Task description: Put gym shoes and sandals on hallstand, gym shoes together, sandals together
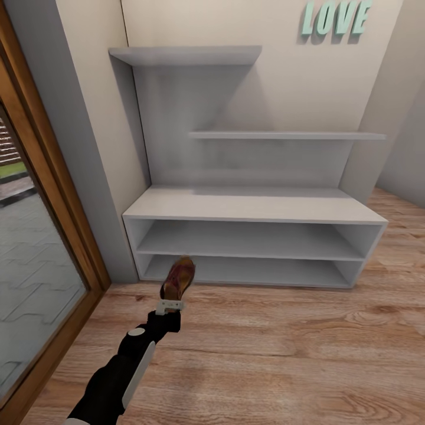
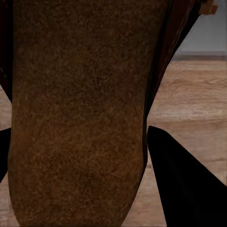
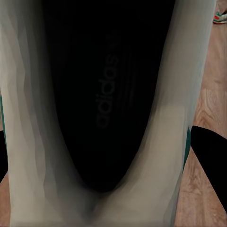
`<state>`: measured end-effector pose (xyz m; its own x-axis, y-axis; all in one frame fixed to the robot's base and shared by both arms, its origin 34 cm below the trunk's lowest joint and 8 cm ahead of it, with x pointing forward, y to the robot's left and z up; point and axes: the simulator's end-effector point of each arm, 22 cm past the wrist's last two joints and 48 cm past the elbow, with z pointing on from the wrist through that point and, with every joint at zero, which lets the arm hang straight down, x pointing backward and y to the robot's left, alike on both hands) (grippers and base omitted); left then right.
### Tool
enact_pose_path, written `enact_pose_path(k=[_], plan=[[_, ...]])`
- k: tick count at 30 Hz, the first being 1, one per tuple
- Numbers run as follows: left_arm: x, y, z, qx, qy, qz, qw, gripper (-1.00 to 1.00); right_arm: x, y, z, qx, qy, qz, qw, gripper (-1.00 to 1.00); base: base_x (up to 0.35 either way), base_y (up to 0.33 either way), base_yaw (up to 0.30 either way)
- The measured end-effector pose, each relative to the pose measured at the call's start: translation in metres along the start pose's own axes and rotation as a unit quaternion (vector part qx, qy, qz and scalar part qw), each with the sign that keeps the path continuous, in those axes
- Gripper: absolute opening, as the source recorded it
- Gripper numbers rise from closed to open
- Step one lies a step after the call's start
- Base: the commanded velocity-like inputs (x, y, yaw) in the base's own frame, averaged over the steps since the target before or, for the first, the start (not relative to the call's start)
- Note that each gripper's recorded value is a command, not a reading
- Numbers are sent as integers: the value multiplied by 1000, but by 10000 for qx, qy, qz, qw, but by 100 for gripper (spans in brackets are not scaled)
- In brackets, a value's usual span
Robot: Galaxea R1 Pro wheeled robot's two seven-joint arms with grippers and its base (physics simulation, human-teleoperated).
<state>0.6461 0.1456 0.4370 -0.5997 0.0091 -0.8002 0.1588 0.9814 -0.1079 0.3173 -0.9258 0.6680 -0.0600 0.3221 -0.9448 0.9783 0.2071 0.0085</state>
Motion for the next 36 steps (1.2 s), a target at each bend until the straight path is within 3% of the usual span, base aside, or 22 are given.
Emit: enact_pose_path(k=[4,6,10,18,26,36], plan=[[16,18,3,-399,182,-25,9990,-100,0,-2,0,46,-5,-106,9999,-100,0,0,0],[25,29,4,-647,279,-22,9975,-100,0,-5,0,135,-20,-282,9995,-100,0,0,0],[27,34,4,-782,309,-13,9965,-100,-1,-11,-1,296,-54,-603,9977,-100,0,0,0],[24,16,6,-670,295,-93,9973,-100,-1,-13,-1,340,-60,-694,9970,-100,0,0,0],[42,5,17,-580,479,-188,9970,-100,8,-7,4,395,-20,-865,9955,-100,0,0,0],[83,-3,28,-506,1094,-216,9925,-100,21,1,10,481,35,-1135,9924,-100,0,0,0]])
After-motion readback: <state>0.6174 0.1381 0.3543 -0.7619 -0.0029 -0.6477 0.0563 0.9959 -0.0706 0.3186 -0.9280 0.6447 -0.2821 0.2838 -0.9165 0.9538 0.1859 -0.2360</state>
